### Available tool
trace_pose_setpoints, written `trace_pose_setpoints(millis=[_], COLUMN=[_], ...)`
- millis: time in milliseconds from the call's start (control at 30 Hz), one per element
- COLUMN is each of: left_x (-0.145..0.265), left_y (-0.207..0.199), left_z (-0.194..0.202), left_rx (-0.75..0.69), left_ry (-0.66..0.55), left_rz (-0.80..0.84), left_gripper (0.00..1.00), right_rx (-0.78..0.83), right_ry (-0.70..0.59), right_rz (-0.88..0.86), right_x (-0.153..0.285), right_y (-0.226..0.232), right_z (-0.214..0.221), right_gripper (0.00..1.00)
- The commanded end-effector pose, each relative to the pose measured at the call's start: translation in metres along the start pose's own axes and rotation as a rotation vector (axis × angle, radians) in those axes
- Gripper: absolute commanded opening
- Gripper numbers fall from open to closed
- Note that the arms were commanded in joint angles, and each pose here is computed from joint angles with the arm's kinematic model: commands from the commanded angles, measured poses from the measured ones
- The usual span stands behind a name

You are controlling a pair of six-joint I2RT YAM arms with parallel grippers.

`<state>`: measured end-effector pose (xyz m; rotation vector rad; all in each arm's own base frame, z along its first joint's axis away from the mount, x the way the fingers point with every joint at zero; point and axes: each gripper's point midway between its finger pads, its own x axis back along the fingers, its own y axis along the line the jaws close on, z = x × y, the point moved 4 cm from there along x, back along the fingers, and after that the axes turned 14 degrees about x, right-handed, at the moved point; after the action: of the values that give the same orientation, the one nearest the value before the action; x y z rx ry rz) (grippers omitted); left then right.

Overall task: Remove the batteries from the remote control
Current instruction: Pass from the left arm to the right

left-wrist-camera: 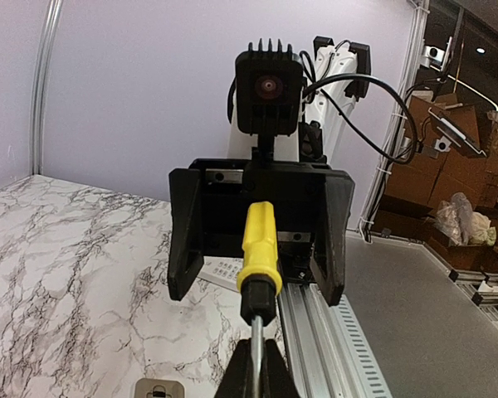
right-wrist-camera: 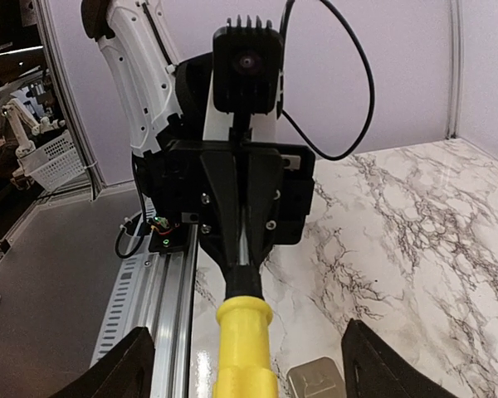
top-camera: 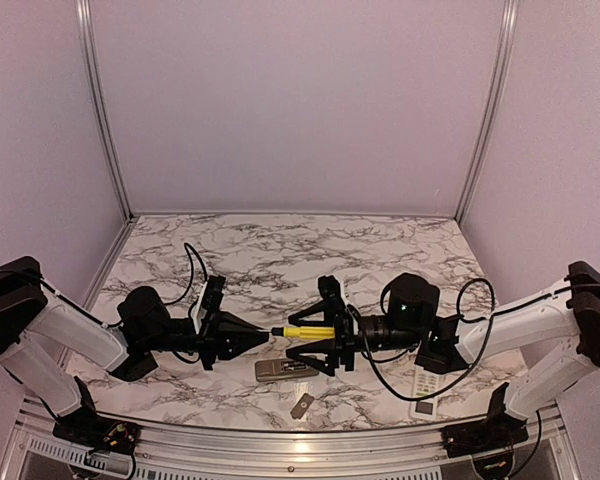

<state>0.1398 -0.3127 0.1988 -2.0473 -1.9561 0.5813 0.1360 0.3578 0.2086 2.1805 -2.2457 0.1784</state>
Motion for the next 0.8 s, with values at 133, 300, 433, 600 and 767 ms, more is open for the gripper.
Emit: trace_pose_setpoints(millis=[133,300,433,600,767], left_x=[0.004,0.004,0.004,0.004,0.003], left_y=[-0.032,-0.032,-0.031,-0.031,-0.031], left_z=[-0.038,-0.038,-0.038,-0.038,-0.038], left_rx=[-0.155,-0.157,-0.159,-0.161,-0.164], left_ry=[-0.157,-0.165,-0.175,-0.186,-0.191], left_rz=[0.128,0.124,0.122,0.133,0.138], left_gripper=[0.0,0.0,0.0,0.0,0.0], right_rx=[0.036,0.031,0.026,0.021,0.02], right_ry=[-0.078,-0.068,-0.061,-0.049,-0.048], right_rz=[-0.056,-0.06,-0.057,-0.052,-0.041], right_x=[-0.005,-0.01,-0.012,-0.015,-0.016], right_y=[0.0,-0.002,-0.004,-0.006,-0.008], right_z=[-0.03,-0.028,-0.027,-0.025,-0.025], right_gripper=[0.61,0.44,0.33,0.32,0.28])
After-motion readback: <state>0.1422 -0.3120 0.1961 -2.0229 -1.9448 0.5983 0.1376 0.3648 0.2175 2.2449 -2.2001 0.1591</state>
